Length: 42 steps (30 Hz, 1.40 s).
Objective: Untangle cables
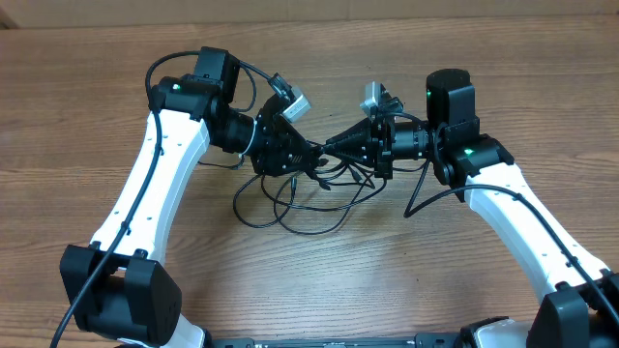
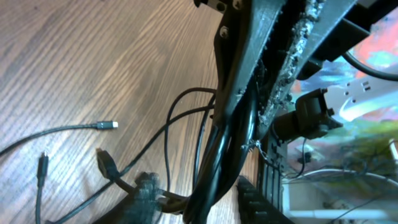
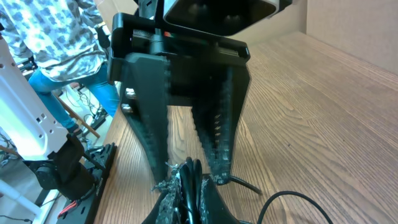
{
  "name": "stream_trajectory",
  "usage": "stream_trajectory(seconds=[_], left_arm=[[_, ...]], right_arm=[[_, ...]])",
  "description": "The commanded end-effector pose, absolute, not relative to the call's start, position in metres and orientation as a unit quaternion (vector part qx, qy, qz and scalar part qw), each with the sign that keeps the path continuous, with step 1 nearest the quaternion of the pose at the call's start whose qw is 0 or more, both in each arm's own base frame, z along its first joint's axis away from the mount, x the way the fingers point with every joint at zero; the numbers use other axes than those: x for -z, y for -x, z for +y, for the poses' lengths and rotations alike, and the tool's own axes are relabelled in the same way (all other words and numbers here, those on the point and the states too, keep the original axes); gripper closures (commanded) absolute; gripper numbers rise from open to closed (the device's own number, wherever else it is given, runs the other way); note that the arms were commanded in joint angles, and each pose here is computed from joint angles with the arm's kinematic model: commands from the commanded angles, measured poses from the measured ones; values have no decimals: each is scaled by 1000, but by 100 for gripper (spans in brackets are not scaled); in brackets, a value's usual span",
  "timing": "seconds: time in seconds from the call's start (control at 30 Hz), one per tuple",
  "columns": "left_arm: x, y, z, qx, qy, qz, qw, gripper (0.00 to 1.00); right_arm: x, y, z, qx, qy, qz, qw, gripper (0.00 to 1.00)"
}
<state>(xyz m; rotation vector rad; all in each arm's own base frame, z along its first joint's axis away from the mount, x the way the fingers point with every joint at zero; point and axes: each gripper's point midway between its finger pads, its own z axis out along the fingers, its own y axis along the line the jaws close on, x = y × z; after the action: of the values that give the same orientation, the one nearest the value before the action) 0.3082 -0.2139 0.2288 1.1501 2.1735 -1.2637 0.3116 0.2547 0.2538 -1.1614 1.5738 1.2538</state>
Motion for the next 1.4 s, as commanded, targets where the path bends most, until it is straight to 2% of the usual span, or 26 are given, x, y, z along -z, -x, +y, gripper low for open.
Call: stream_trajectory(seconds=[0.0,0.07,0.13,0.2,0.37,0.67,0.93,1.37], left_arm=[[-229,-308,-210,435,-411,780,185,52],[-223,-307,-205,420,-410,791,175,57],[-220,-306,-203,412,-410,796,169,77],[-220,-307,-203,412,-411,795,171,80],[-220,-308,-203,410,-413,794,175,96],[-222,-314,-204,408,-416,790,189,96],[-227,-347,-189,418,-288,841,190,96],[-221,-360,-181,393,-237,868,187,96]], right_arm=[[-261,-309,257,-502,466,609,400,96],[-261,-309,257,-502,466,609,400,96],[-261,-309,257,-502,466,609,400,96],[-261,-309,257,-502,466,609,400,96],[-261,-309,257,-502,466,609,400,96],[-261,-309,257,-502,466,609,399,96],[-261,-309,257,-503,466,609,399,96],[-259,-306,257,-509,462,613,389,96]])
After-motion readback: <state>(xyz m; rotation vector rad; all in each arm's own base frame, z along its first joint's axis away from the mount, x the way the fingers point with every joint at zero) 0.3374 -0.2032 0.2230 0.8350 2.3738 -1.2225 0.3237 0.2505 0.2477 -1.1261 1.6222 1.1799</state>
